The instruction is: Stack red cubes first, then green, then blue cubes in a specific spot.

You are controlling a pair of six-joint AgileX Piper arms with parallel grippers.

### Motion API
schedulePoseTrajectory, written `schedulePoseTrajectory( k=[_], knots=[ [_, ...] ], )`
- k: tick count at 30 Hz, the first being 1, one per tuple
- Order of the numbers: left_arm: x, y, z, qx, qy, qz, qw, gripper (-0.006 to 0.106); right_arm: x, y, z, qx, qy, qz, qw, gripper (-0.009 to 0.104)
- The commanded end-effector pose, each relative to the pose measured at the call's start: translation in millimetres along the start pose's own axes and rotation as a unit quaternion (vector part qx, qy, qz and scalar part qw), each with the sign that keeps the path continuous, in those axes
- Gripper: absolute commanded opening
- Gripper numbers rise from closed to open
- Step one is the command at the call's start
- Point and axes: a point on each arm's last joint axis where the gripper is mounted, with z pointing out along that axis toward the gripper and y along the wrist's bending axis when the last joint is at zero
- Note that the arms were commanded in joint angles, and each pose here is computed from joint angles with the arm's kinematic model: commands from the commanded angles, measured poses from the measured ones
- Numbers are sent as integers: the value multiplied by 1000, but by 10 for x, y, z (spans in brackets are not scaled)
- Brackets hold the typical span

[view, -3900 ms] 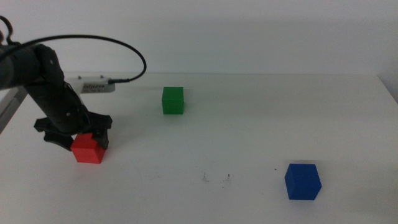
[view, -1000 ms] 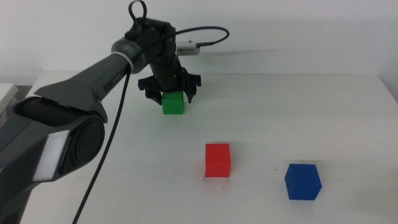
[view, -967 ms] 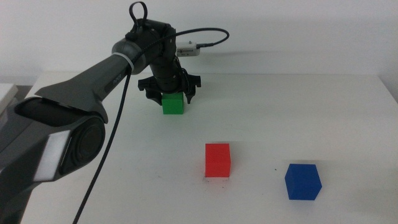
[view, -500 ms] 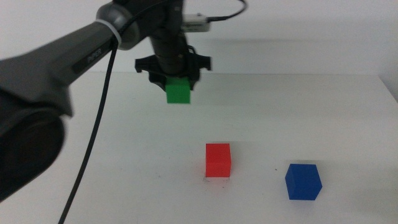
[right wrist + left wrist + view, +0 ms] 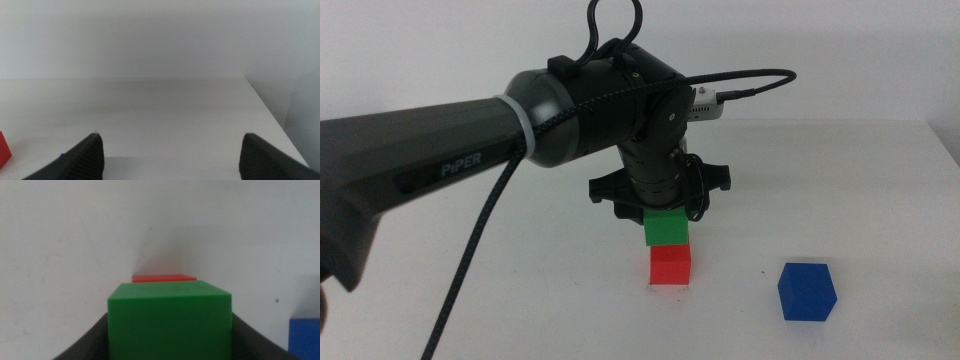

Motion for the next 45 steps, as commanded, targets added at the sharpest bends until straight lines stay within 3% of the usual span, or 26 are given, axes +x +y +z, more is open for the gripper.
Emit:
schedulePoseTrajectory(
  k=[1,45],
  knots=[
    [-6,-30,32,12,-11,-6,1000,12,-3,-7,-1,5,-6,-8,1000,92],
    [38,-38,244,-2,16,6,1000,12,-3,-7,-1,5,-6,-8,1000,92]
  ],
)
